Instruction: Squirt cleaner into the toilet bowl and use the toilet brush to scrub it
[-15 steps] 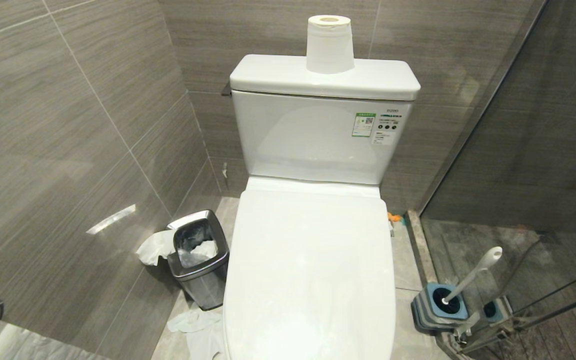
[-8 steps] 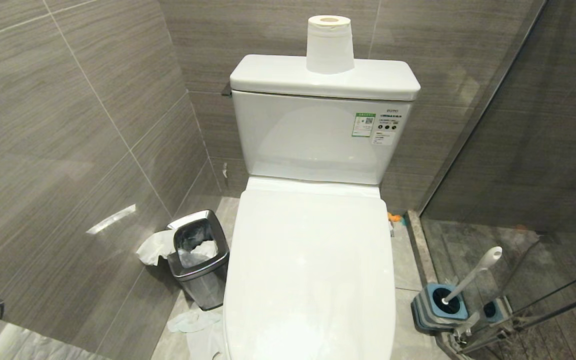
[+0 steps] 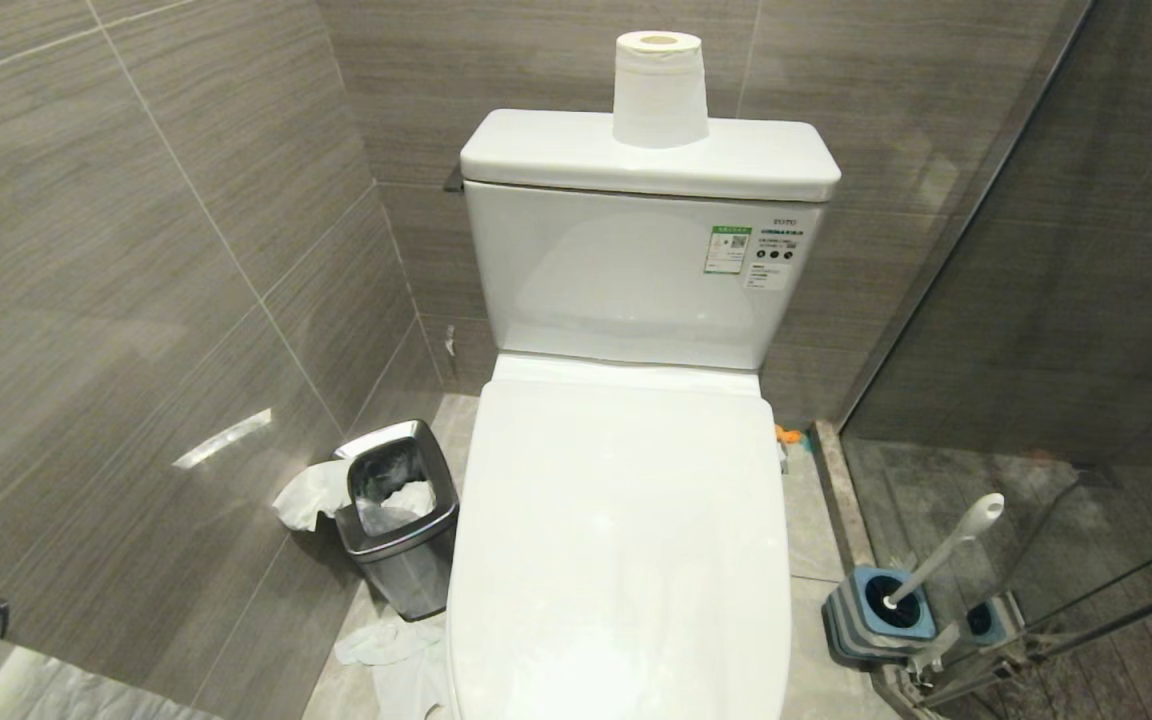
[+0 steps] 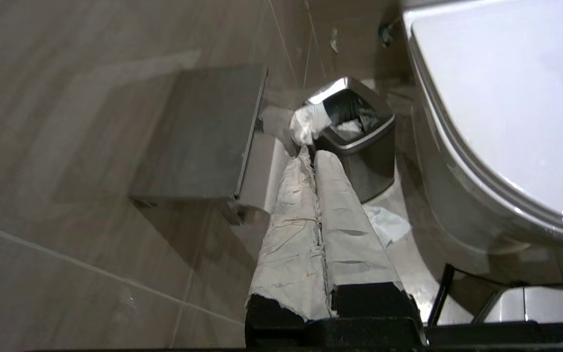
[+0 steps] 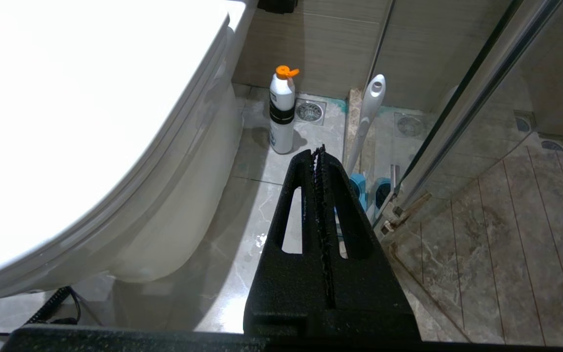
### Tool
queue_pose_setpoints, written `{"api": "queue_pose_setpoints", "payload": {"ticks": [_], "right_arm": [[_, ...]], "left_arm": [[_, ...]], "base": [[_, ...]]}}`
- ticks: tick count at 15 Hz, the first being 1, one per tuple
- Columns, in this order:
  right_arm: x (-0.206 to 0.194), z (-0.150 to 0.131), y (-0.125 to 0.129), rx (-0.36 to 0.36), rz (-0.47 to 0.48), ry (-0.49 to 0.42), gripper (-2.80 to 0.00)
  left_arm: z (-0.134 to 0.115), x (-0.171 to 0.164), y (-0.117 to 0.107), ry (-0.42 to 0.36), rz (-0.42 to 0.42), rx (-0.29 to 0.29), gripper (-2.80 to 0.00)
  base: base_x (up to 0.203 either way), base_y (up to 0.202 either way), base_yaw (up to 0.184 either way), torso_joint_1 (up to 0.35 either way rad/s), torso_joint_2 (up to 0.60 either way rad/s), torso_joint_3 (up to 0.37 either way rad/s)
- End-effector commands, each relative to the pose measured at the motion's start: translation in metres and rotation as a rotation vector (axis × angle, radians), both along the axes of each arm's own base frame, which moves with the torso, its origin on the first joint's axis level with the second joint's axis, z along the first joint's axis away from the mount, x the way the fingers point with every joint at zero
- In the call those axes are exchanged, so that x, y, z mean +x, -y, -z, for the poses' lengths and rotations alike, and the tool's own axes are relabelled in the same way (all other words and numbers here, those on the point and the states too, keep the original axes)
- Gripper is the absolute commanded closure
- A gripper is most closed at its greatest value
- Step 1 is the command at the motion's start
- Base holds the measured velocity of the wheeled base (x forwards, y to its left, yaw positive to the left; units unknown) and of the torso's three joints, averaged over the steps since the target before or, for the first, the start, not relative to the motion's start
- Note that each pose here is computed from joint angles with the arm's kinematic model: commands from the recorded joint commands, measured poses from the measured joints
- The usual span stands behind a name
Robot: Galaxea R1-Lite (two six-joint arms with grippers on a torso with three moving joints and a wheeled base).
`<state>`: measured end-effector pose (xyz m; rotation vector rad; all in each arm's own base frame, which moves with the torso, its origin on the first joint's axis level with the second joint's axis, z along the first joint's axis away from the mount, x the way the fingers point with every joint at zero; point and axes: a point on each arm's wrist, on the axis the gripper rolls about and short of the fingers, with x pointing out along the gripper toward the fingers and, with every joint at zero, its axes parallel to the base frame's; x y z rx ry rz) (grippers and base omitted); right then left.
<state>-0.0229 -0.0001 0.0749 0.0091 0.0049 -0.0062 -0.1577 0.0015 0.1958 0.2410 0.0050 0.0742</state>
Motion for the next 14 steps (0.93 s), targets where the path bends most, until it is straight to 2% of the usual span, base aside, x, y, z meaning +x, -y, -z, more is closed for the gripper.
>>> {"api": "queue_pose_setpoints", "payload": {"ticks": [1,4,5,9,10,11,12,14], "right_arm": [[0.000,0.000,0.000,0.000,0.000,-0.001,0.00],[0.000,0.000,0.000,0.000,0.000,-0.001,0.00],[0.000,0.000,0.000,0.000,0.000,0.000,0.00],[0.000,0.000,0.000,0.000,0.000,-0.001,0.00],[0.000,0.000,0.000,0.000,0.000,-0.001,0.00],[0.000,0.000,0.000,0.000,0.000,-0.001,0.00],[0.000,0.000,0.000,0.000,0.000,-0.001,0.00],[0.000,0.000,0.000,0.000,0.000,-0.001,0.00]], "left_arm": [[0.019,0.012,0.000,-0.073,-0.001,-0.003,0.00],[0.047,0.042,0.000,-0.229,0.003,0.002,0.00],[0.055,0.053,0.000,-0.245,0.007,0.002,0.00],[0.073,0.098,0.002,-0.093,0.093,-0.008,0.00],[0.077,0.108,0.002,-0.027,0.113,-0.025,0.00],[0.078,0.113,0.003,0.023,0.138,-0.069,0.00],[0.084,0.117,0.003,0.019,0.161,-0.102,0.00],[0.093,0.124,0.003,0.056,0.167,-0.096,0.00]], "base": [[0.000,0.000,0.000,0.000,0.00,0.000],[0.000,0.000,0.000,0.000,0.00,0.000],[0.000,0.000,0.000,0.000,0.00,0.000],[0.000,0.000,0.000,0.000,0.00,0.000],[0.000,0.000,0.000,0.000,0.00,0.000],[0.000,0.000,0.000,0.000,0.00,0.000],[0.000,0.000,0.000,0.000,0.00,0.000],[0.000,0.000,0.000,0.000,0.00,0.000]]}}
